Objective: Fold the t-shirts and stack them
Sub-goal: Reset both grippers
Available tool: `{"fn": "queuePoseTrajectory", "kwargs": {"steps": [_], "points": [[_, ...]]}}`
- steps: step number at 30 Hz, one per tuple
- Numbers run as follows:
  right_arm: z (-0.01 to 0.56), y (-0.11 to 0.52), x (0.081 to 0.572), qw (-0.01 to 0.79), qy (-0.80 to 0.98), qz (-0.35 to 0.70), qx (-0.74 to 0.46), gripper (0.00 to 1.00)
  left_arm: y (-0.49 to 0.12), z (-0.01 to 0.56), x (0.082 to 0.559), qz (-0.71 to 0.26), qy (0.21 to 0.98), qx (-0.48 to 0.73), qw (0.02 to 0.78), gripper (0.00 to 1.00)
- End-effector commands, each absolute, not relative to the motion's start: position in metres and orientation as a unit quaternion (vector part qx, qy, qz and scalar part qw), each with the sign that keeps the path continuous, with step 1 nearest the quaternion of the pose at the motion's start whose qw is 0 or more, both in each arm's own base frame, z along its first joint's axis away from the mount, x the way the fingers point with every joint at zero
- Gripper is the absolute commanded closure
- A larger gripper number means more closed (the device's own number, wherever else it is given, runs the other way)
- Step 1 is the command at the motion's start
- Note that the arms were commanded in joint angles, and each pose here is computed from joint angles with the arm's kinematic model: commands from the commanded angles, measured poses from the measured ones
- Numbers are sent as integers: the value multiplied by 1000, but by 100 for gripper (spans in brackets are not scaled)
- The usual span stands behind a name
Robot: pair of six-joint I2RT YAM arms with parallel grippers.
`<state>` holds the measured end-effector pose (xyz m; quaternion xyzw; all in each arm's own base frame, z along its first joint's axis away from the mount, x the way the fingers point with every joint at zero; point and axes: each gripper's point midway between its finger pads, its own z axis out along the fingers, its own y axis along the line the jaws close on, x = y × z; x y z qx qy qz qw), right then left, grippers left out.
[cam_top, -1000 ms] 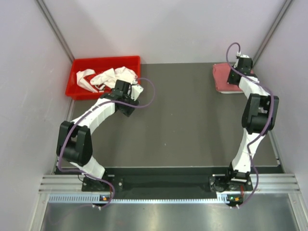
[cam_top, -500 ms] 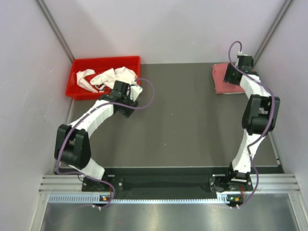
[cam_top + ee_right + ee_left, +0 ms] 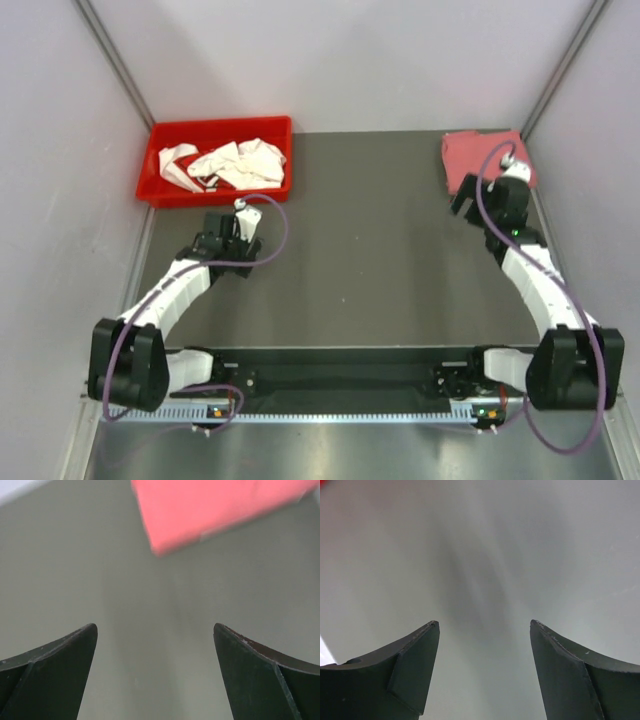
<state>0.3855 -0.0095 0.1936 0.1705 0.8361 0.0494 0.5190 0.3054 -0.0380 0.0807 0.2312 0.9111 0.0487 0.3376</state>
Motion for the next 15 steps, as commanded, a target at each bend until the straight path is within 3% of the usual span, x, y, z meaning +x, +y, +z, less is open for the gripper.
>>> {"fn": "queuePoseTrajectory", "kwargs": {"steps": [1,6,15], "points": [[185,17,364,541,822,68,165,0,-41,89,314,34,898,183,399,22],[175,47,331,556,812,107,144,0,-30,83,309,55,901,153,403,22],[110,62,289,513,837,131,140,0,-37,74,307,35,905,158,394,23]]}}
